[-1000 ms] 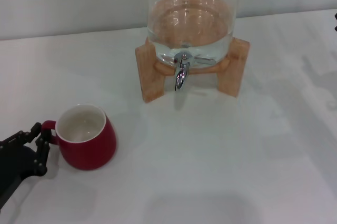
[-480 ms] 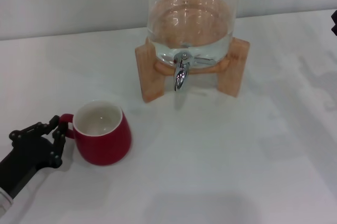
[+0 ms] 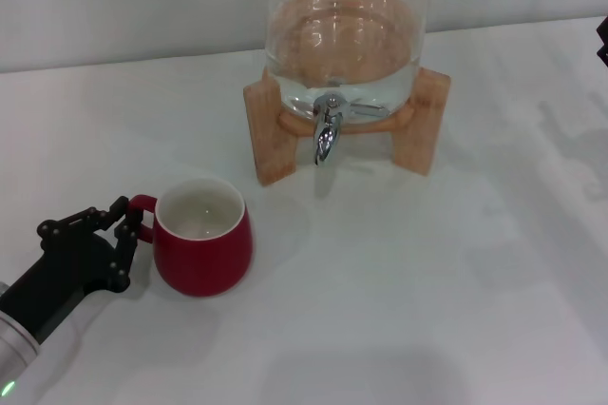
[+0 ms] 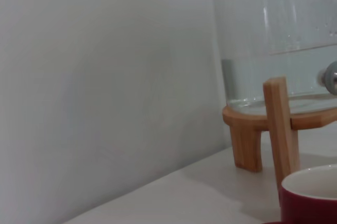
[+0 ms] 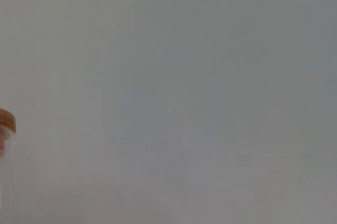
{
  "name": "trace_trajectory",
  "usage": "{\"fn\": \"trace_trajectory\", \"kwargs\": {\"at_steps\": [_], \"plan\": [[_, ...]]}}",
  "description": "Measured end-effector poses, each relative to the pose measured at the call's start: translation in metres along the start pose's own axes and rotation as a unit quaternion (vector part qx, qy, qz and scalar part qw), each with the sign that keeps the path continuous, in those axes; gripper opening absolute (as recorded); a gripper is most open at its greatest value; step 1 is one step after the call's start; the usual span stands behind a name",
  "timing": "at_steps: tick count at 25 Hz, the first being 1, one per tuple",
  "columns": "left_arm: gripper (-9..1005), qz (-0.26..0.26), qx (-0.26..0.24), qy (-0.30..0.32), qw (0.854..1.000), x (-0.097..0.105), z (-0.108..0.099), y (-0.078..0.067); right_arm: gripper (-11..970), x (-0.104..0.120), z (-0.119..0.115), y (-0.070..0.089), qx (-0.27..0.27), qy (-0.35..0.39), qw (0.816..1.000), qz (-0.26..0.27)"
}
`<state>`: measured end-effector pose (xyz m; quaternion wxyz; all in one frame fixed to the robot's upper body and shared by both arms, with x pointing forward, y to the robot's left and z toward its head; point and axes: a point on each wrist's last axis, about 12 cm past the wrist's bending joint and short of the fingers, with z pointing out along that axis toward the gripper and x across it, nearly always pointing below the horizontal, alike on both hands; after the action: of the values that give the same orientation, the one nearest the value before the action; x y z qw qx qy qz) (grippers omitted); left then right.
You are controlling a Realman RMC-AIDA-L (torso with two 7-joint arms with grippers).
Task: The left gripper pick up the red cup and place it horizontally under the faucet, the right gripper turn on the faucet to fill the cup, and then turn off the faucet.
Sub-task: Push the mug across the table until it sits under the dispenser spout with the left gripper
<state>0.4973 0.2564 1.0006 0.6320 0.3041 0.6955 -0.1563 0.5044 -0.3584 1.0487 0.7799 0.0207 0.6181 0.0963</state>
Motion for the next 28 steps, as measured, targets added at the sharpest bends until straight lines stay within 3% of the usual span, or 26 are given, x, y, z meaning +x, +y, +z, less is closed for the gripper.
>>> {"fn": "trace_trajectory", "kwargs": {"at_steps": [28], "plan": [[121,0.035,0.034,-0.011,0.999,-0.019,0.03,0.004,842,0.001,0.001,0.002,-0.003,0.001,1.0,0.001]]}}
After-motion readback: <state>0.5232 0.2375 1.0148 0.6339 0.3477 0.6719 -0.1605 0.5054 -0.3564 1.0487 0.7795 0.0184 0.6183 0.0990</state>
